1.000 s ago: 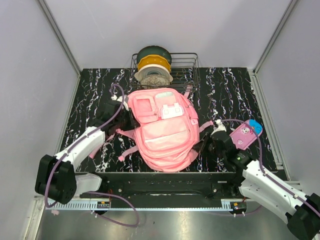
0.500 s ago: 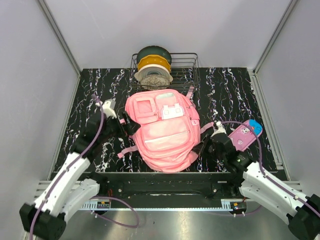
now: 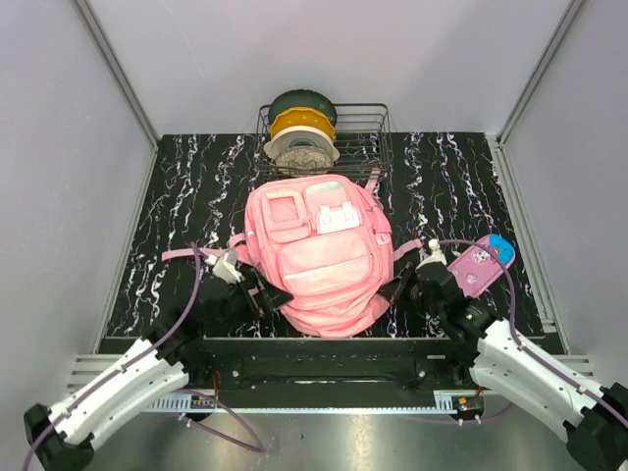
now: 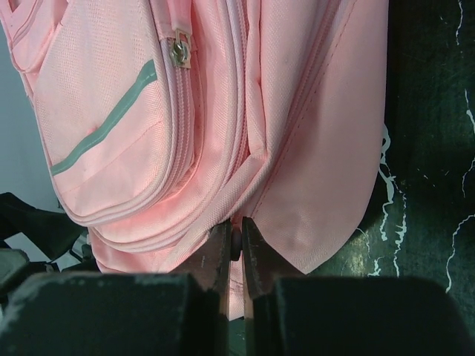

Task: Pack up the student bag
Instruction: Zip the student bag at the center of the board.

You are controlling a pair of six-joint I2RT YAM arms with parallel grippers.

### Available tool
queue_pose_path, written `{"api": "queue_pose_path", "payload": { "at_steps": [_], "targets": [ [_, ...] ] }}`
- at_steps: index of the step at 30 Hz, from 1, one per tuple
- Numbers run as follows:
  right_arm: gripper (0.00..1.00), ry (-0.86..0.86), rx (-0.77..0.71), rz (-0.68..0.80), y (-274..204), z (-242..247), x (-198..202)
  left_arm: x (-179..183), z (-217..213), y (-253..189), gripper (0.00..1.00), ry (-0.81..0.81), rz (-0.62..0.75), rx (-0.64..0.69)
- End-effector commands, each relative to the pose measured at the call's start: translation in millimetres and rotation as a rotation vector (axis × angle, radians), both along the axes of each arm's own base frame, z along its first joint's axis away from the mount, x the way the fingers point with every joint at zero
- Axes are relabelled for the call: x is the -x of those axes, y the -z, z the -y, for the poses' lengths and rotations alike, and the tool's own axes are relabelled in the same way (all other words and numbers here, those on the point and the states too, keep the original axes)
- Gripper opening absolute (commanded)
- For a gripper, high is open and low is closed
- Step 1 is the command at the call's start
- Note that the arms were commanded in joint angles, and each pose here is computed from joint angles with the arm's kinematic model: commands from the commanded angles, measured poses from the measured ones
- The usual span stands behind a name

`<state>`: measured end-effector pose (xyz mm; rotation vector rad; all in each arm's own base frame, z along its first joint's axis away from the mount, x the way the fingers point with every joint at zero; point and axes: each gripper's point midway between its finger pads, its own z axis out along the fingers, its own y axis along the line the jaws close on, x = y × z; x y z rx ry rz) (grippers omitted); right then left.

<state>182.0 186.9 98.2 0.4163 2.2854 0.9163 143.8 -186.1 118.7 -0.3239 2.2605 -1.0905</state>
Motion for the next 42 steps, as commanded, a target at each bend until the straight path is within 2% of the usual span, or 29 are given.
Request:
{"api": "queue_pose_path", "payload": {
  "at_steps": [1, 2, 4, 5, 6, 7, 9, 10, 12, 13, 14, 19, 22, 23, 29, 37, 42],
  "targets": [
    [0.0, 0.05, -0.059, 0.079, -22.4, -5.4, -17.5, -12.2, 21.4, -11.9, 0.99, -0.098, -0.004, 0.084],
    [0.0, 0.051, -0.059, 0.077, -22.0, -5.6, -17.7, -6.8, 31.5, -13.2, 0.99, -0.067, 0.002, 0.095],
    [0.0, 0.058, -0.065, 0.082, -25.1, -5.3, -18.5, -10.1, 37.6, -5.9, 0.91, -0.088, -0.009, 0.084],
    [0.0, 0.061, -0.068, 0.085, -26.3, -4.9, -18.9, -10.7, 45.0, -3.9, 0.86, -0.081, -0.004, 0.101],
    [0.0, 0.066, -0.072, 0.086, -26.9, -4.5, -19.0, -12.6, 48.6, -3.3, 0.69, -0.086, -0.003, 0.116],
    [0.0, 0.065, -0.075, 0.086, -27.4, -4.6, -18.7, -13.1, 52.2, -3.5, 0.65, -0.081, 0.002, 0.128],
    [0.0, 0.068, -0.079, 0.093, -29.4, -3.9, -18.9, -15.0, 58.6, -0.7, 0.63, -0.067, 0.004, 0.108],
    [0.0, 0.062, -0.078, 0.09, -28.9, -4.2, -17.4, -16.1, 59.9, 0.4, 0.56, -0.063, 0.005, 0.093],
    [0.0, 0.062, -0.074, 0.091, -28.2, -3.5, -17.0, -18.1, 67.6, -5.0, 0.35, -0.041, 0.02, 0.089],
    [0.0, 0.07, -0.063, 0.086, -25.5, -0.9, -17.2, -17.6, 68.5, -4.2, 0.09, -0.035, 0.02, 0.083],
    [0.0, 0.077, -0.054, 0.086, -24.4, 0.8, -17.4, -17.7, 67.8, -5.5, 0.0, -0.035, 0.019, 0.077],
    [0.0, 0.165, 0.003, 0.079, -11.3, 21.1, -18.8, -25.9, 30.4, -21.7, 0.0, -0.159, 0.084, 0.031],
    [0.0, 0.224, -0.007, 0.079, -10.4, 30.2, -19.9, -29.1, -10.2, -31.3, 0.0, -0.236, 0.11, -0.044],
    [0.0, 0.232, -0.021, 0.081, -11.9, 30.3, -19.8, -33.7, -22.9, -45.1, 0.0, -0.276, 0.136, -0.023],
    [0.0, 0.273, -0.163, 0.053, -20.7, 17.2, -25.6, -31.6, -64.5, -49.0, 0.0, -0.342, 0.151, -0.123],
    [0.0, 0.326, -0.125, 0.113, -32.4, 21.1, -44.9, -23.8, -81.8, -59.3, 0.0, -0.357, 0.165, -0.171],
    [0.0, 0.303, -0.106, 0.162, -43.5, 15.7, -54.4, -16.4, -69.4, -65.1, 0.0, -0.294, 0.171, -0.105]
  ]
}}
